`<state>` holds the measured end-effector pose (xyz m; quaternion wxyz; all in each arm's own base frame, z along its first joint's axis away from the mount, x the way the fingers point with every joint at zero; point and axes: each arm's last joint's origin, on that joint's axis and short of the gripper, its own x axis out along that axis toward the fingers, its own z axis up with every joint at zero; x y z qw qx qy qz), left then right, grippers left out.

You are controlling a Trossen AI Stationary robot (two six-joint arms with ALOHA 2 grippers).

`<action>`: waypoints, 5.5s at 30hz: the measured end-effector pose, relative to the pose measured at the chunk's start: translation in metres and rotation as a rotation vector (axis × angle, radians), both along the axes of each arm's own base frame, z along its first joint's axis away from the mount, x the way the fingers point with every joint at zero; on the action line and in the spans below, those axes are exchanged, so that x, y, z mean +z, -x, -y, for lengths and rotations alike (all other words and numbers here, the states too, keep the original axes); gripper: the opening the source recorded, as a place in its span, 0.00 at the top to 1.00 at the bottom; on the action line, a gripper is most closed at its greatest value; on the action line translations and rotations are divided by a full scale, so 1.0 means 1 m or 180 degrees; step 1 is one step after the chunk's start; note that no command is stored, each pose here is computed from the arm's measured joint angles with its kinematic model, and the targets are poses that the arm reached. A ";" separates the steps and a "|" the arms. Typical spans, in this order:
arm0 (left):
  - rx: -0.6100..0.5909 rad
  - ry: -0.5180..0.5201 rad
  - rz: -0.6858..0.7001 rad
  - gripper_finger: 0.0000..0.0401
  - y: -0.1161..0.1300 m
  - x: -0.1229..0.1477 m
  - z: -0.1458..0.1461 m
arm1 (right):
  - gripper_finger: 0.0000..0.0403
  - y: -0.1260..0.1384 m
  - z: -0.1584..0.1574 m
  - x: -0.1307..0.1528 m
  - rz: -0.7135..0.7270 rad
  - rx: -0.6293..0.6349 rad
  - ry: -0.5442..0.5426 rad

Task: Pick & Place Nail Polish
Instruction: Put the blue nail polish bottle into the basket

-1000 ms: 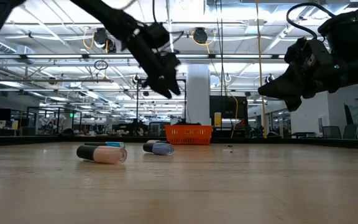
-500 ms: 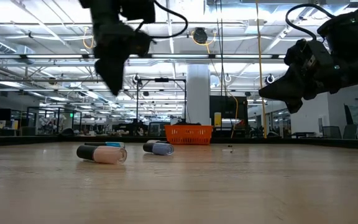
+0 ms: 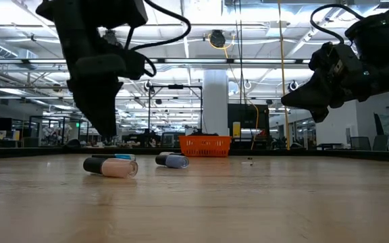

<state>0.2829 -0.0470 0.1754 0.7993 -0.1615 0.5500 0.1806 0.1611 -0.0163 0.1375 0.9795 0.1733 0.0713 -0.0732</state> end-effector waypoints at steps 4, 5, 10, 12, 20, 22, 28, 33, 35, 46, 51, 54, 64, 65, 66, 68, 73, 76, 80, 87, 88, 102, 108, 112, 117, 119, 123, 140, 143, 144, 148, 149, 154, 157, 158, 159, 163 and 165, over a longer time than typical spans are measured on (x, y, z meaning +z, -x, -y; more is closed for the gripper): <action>0.0123 0.0080 -0.0027 0.43 0.002 -0.006 -0.001 | 1.00 0.000 0.000 0.000 0.0000 -0.0001 0.0001; 0.0121 0.0109 -0.0036 0.43 0.002 -0.007 -0.001 | 1.00 0.000 0.000 0.000 0.0000 -0.0002 0.0002; 0.0089 0.0217 -0.0013 0.43 0.002 -0.008 0.000 | 1.00 0.000 0.000 0.000 -0.0002 -0.0002 0.0001; 0.0080 0.0256 0.0010 0.43 0.001 -0.009 0.001 | 1.00 0.000 0.000 0.000 -0.0002 0.0000 0.0011; 0.0024 0.0311 -0.0023 0.43 -0.004 -0.019 0.003 | 1.00 0.000 0.000 0.000 -0.0009 0.0005 0.0049; 0.0033 0.0308 -0.0056 0.43 -0.005 -0.021 0.003 | 1.00 0.000 0.000 -0.001 -0.0033 0.0006 0.0047; 0.0029 0.0284 -0.0171 0.43 -0.007 -0.032 0.003 | 1.00 0.000 0.000 -0.001 -0.0023 0.0006 0.0049; 0.0011 0.0275 -0.0221 0.43 -0.007 -0.036 0.003 | 1.00 0.000 0.000 -0.001 -0.0036 0.0007 0.0047; -0.0016 0.0250 -0.0234 0.43 -0.007 -0.037 0.003 | 1.00 0.000 0.000 -0.001 -0.0031 0.0007 0.0048; -0.0075 0.0219 -0.0269 0.43 -0.009 -0.041 0.003 | 1.00 0.000 0.000 -0.001 -0.0035 0.0005 0.0047; -0.0133 0.0206 -0.0295 0.43 -0.009 -0.041 0.003 | 1.00 0.000 0.000 -0.001 -0.0035 0.0006 0.0048; -0.0145 0.0203 -0.0300 0.43 -0.008 -0.041 0.003 | 1.00 0.000 0.000 -0.001 -0.0035 0.0006 0.0048; -0.0148 0.0205 -0.0315 0.43 -0.008 -0.042 0.003 | 1.00 0.000 0.000 -0.001 -0.0036 0.0006 0.0047; -0.0148 0.0205 -0.0315 0.43 -0.008 -0.042 0.003 | 1.00 0.000 0.000 -0.001 -0.0036 0.0006 0.0047; -0.0148 0.0205 -0.0316 0.43 -0.008 -0.042 0.003 | 1.00 0.000 0.000 -0.001 -0.0036 0.0006 0.0048; -0.0150 0.0205 -0.0319 0.43 -0.008 -0.042 0.003 | 1.00 0.000 0.000 -0.001 -0.0036 0.0006 0.0048; -0.0155 0.0203 -0.0322 0.45 -0.008 -0.042 0.003 | 1.00 0.000 0.000 -0.001 -0.0036 0.0006 0.0047; -0.0151 0.0198 -0.0332 0.53 -0.008 -0.042 0.003 | 1.00 0.000 0.000 -0.001 -0.0036 0.0006 0.0047; -0.0153 0.0202 -0.0328 0.68 -0.008 -0.043 0.003 | 1.00 0.000 0.000 -0.001 -0.0036 0.0006 0.0048; -0.0359 0.0158 -0.0334 0.91 -0.008 -0.042 0.003 | 1.00 0.000 0.000 -0.001 -0.0036 0.0006 0.0048; -0.0396 0.0147 -0.0337 0.91 -0.008 -0.042 0.003 | 1.00 0.000 0.000 -0.001 -0.0036 0.0006 0.0048; -0.0787 -0.0474 -0.0152 0.91 -0.019 -0.023 0.001 | 1.00 0.000 0.000 -0.001 -0.0037 0.0005 0.0046; -0.1450 -0.1262 -0.0232 0.91 -0.026 -0.011 0.003 | 1.00 0.000 0.000 -0.001 -0.0036 0.0004 0.0047; -0.2013 -0.2004 -0.0412 0.90 -0.028 -0.004 0.010 | 1.00 0.000 0.000 -0.001 -0.0036 0.0004 0.0047; -0.2042 -0.2589 -0.0524 0.90 -0.035 0.010 0.009 | 1.00 0.000 0.000 -0.001 -0.0036 0.0004 0.0047; -0.2015 -0.2785 -0.0564 0.91 -0.039 0.017 0.007 | 1.00 0.000 0.000 -0.001 -0.0036 0.0003 0.0047; -0.1977 -0.3043 -0.0561 0.91 -0.046 0.030 0.007 | 1.00 0.000 0.000 -0.001 -0.0036 0.0003 0.0047; -0.2020 -0.2410 0.0816 0.91 -0.087 0.056 -0.063 | 1.00 0.000 0.000 -0.001 -0.0035 0.0002 0.0041; -0.2012 -0.2353 0.1261 0.90 -0.092 0.065 -0.098 | 1.00 0.000 0.000 -0.001 -0.0035 0.0002 0.0043; -0.2010 -0.2313 0.1427 0.90 -0.092 0.068 -0.110 | 1.00 0.000 0.000 -0.001 -0.0035 0.0002 0.0043; -0.1707 -0.2199 0.2009 0.91 -0.087 0.080 -0.160 | 1.00 0.000 0.000 -0.001 -0.0034 0.0001 0.0035; -0.1579 -0.2181 0.2095 0.91 -0.084 0.082 -0.172 | 1.00 0.000 0.000 -0.001 -0.0033 0.0000 0.0030; -0.0808 -0.1931 0.2337 0.91 -0.067 0.085 -0.221 | 1.00 0.000 0.000 -0.001 -0.0032 -0.0019 0.0029; -0.0427 -0.1701 0.2379 0.91 -0.058 0.079 -0.242 | 1.00 0.000 0.001 -0.001 -0.0032 -0.0064 0.0040; -0.0298 -0.1622 0.2374 0.91 -0.056 0.077 -0.247 | 1.00 0.000 0.001 -0.001 -0.0030 -0.0092 0.0049; -0.0192 -0.1530 0.2339 0.91 -0.053 0.074 -0.252 | 1.00 0.000 0.001 0.000 -0.0018 -0.0100 0.0051; -0.0024 -0.1303 0.2191 0.91 -0.055 0.064 -0.258 | 1.00 0.000 0.001 0.001 0.0037 -0.0102 0.0066; -0.0020 -0.1211 0.2062 0.91 -0.062 0.059 -0.262 | 1.00 0.000 0.001 0.002 0.0071 -0.0108 0.0077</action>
